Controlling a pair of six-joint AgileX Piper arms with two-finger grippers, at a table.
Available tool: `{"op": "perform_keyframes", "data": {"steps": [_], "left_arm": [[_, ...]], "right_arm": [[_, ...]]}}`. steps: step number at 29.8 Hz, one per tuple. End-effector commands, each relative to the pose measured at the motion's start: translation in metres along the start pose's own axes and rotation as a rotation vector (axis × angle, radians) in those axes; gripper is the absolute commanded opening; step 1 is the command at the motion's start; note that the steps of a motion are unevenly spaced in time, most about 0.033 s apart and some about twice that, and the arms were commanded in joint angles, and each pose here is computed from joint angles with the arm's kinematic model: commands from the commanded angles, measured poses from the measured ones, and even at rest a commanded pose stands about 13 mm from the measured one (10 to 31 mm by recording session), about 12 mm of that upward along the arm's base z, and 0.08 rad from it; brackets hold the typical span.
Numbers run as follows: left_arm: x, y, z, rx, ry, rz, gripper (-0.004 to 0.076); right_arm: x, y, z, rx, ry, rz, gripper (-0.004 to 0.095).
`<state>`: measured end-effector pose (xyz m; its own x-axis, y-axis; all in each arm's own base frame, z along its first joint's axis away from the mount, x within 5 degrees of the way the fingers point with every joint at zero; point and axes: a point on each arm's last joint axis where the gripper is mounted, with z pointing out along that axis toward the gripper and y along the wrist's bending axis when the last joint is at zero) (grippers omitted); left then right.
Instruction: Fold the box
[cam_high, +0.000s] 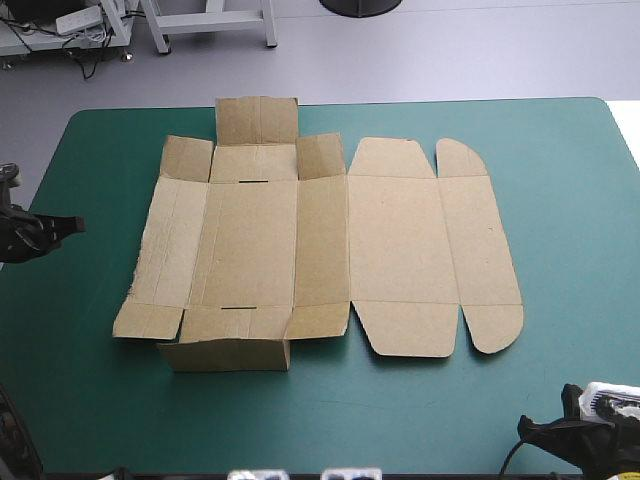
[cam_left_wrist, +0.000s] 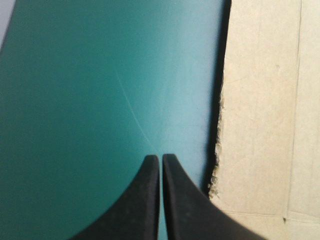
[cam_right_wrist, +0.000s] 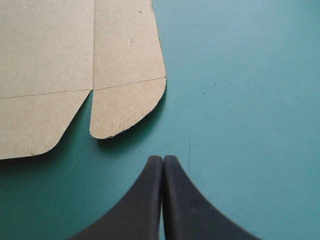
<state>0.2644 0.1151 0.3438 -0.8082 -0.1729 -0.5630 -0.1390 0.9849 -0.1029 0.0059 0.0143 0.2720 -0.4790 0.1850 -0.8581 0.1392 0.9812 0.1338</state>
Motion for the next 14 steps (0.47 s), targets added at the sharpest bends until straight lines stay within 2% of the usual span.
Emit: {"op": "perform_keyframes", "data": {"steps": [1, 3, 6, 11, 14], "left_arm": [[-0.006, 0.013, -0.001, 0.115, -0.037, -0.087, 0.0014], [-0.002, 0.018, 0.013, 0.215, 0.033, -0.118, 0.0014], [0.002, 0.018, 0.038, 0.448, 0.132, -0.150, 0.0014], [-0.004, 0.019, 0.058, 0.562, 0.097, -0.193, 0.0013], [-0.004, 0.023, 0.062, 0.526, 0.083, -0.163, 0.0013]], "right_arm": [[-0.011, 0.001, -0.003, -0.009, -0.069, -0.002, -0.0013], [-0.011, 0.001, -0.003, -0.009, -0.069, -0.002, -0.0013], [-0.011, 0.001, -0.003, -0.009, -0.069, -0.002, -0.0013], [-0.011, 0.001, -0.003, -0.009, -0.067, -0.002, -0.0013], [-0.011, 0.001, -0.003, -0.009, -0.067, -0.002, -0.0013]]}}
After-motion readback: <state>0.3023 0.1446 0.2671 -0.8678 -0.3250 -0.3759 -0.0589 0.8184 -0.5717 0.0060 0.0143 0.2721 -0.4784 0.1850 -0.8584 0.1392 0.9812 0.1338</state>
